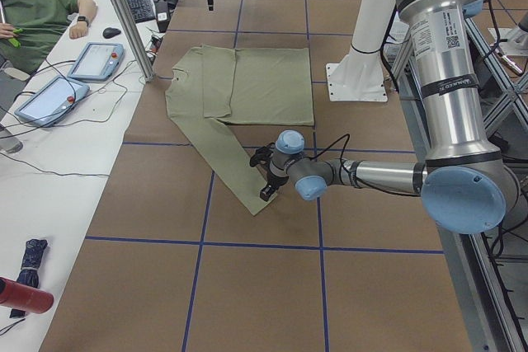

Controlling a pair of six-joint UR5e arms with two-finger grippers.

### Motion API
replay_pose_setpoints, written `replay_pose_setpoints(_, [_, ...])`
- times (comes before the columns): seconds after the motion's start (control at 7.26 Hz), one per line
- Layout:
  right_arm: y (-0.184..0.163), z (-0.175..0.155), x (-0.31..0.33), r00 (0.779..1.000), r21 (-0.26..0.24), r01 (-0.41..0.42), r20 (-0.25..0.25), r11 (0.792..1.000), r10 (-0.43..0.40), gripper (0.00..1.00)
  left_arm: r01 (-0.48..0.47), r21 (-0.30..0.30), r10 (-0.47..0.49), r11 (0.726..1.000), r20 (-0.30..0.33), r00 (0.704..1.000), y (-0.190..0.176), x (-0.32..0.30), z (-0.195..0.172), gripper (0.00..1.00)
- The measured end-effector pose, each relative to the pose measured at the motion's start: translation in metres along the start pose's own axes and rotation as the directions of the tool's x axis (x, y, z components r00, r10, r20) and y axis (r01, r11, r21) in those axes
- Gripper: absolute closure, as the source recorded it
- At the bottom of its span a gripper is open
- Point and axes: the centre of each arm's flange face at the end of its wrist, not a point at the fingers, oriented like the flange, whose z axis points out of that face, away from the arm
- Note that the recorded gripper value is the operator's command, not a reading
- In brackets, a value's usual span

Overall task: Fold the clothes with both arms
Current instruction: 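Lower the left gripper and grasp the cuff of the other sleeve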

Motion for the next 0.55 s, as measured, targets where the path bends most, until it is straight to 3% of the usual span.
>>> replay_pose_setpoints(0.28, [0.0,-0.0001,-0.0001,1.0,0.0,0.0,0.0,1.0,0.0,0.0,0.001,-0.008,-0.001,1.0,0.003,1.0,0.0027,-0.0017,0.003,0.62])
replay_pose_setpoints(0.55, [-0.0002,0.0001,0.0,1.0,0.0,0.0,0.0,1.0,0.0,0.0,0.001,-0.01,-0.001,1.0,0.003,1.0,0.003,-0.0021,0.0039,1.0])
